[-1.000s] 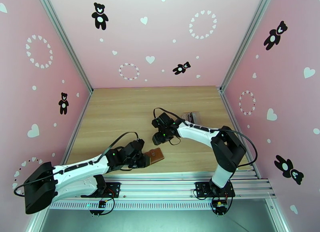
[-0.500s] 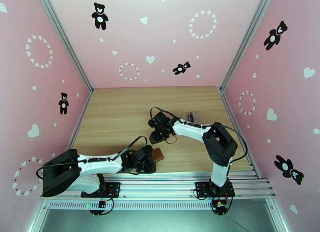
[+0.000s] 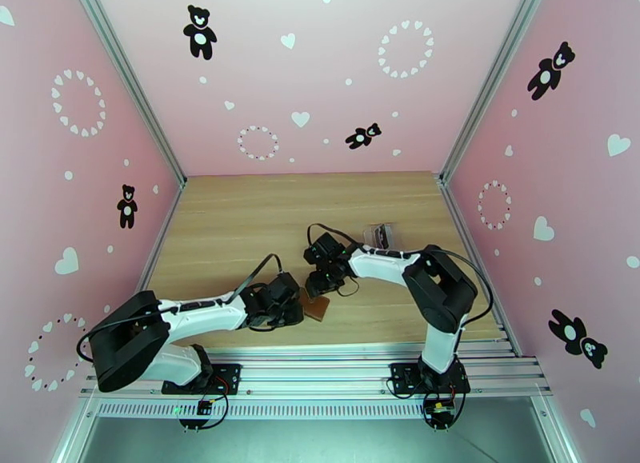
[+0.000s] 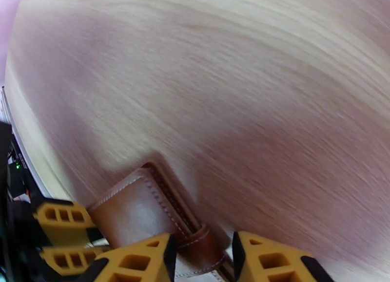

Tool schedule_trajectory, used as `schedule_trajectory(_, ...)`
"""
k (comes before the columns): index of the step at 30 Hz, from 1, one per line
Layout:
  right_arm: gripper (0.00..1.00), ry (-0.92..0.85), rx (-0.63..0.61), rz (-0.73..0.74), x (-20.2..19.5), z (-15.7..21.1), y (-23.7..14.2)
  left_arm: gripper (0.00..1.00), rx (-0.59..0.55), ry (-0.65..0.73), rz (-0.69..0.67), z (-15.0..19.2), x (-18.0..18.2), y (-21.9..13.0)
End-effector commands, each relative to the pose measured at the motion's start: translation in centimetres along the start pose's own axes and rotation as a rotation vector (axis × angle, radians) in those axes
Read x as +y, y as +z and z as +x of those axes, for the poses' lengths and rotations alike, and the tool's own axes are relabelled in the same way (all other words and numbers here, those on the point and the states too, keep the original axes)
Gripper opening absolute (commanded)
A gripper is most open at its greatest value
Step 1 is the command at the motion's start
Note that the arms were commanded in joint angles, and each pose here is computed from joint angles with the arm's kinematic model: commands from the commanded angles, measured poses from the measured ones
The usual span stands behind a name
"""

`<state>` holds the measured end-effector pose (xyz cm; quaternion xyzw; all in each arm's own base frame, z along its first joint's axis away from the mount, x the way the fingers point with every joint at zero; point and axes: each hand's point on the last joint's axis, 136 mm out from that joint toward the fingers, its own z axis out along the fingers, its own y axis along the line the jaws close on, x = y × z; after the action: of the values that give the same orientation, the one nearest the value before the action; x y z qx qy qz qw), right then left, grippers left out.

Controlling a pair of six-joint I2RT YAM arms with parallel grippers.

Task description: Put the credit cards into the card holder

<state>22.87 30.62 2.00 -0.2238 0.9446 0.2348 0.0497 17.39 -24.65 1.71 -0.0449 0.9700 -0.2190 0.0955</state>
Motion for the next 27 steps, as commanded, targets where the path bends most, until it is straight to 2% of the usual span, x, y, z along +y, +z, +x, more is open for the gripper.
schedule_trajectory(1, 0.4, 0.04, -0.012, 0.008, -0.3, 1.7, -0.8, 0.24, -0.023, 0.018, -0.039, -1.4, 0.3, 0.2)
schedule_trajectory(8, 0.46, 0.078, -0.053, -0.016, -0.2, 4.0, -1.4, 0.25, -0.02, 0.039, -0.041, -2.9, -1.6, 1.1)
schedule_trajectory(12, 0.5, 0.097, -0.12, 0.092, -1.8, 3.5, -3.1, 0.26, -0.024, 0.051, -0.03, -3.4, -2.5, 0.6)
schedule_trajectory(17, 0.5, 0.093, -0.166, 0.172, -1.5, 3.3, -5.4, 0.26, -0.039, 0.033, -0.013, -2.5, -1.3, -0.3)
schedule_trajectory(22, 0.5, 0.082, -0.161, 0.237, 0.1, 3.2, -5.4, 0.26, -0.014, 0.001, 0.062, -0.8, -0.6, -0.2)
schedule_trajectory(27, 0.5, 0.089, -0.126, 0.313, 0.6, 3.5, -4.4, 0.25, 0.022, -0.013, 0.207, 0.5, -1.9, -0.1)
